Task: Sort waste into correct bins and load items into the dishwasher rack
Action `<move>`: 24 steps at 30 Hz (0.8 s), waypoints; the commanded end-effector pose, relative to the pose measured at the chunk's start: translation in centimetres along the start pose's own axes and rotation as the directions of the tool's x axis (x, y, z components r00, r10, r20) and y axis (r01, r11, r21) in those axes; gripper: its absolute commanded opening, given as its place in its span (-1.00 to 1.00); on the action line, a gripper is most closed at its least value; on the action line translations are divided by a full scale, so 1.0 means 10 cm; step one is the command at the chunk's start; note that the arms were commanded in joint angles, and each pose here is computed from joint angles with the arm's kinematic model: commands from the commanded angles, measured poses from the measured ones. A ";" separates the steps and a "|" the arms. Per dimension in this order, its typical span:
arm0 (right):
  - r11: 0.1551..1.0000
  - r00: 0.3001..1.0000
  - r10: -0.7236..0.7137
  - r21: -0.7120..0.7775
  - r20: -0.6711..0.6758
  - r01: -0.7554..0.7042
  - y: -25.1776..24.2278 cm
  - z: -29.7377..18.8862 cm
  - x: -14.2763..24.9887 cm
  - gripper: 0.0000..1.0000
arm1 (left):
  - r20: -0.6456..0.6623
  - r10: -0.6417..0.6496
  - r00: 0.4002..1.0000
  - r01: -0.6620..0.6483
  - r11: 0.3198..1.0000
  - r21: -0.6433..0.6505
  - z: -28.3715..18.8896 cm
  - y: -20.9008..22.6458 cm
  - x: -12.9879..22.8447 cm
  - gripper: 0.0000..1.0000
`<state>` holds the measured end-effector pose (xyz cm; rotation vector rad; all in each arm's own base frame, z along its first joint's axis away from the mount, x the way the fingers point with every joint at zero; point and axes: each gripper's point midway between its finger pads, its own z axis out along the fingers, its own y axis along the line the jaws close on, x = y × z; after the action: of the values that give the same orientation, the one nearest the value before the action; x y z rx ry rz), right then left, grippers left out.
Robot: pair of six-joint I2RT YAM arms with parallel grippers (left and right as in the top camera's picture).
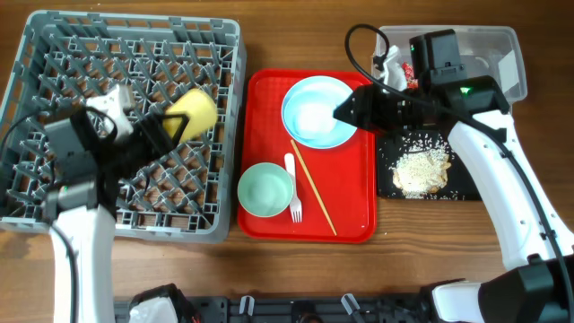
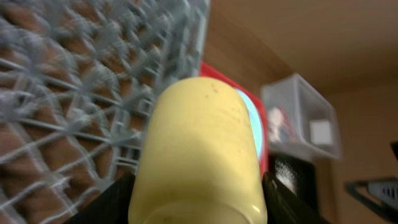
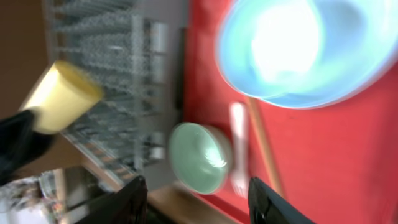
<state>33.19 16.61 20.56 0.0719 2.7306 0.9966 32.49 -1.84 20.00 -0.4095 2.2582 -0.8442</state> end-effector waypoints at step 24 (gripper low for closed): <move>0.951 0.995 -0.099 0.297 0.019 0.089 -0.42 -0.32 0.15 0.99 | -0.158 -0.041 0.987 -0.032 0.900 -0.435 -0.06 0.54 -0.03 0.99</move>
<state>31.24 11.85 19.46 0.0606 2.8148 0.5782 28.62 6.31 12.21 -0.8425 2.7135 -0.1665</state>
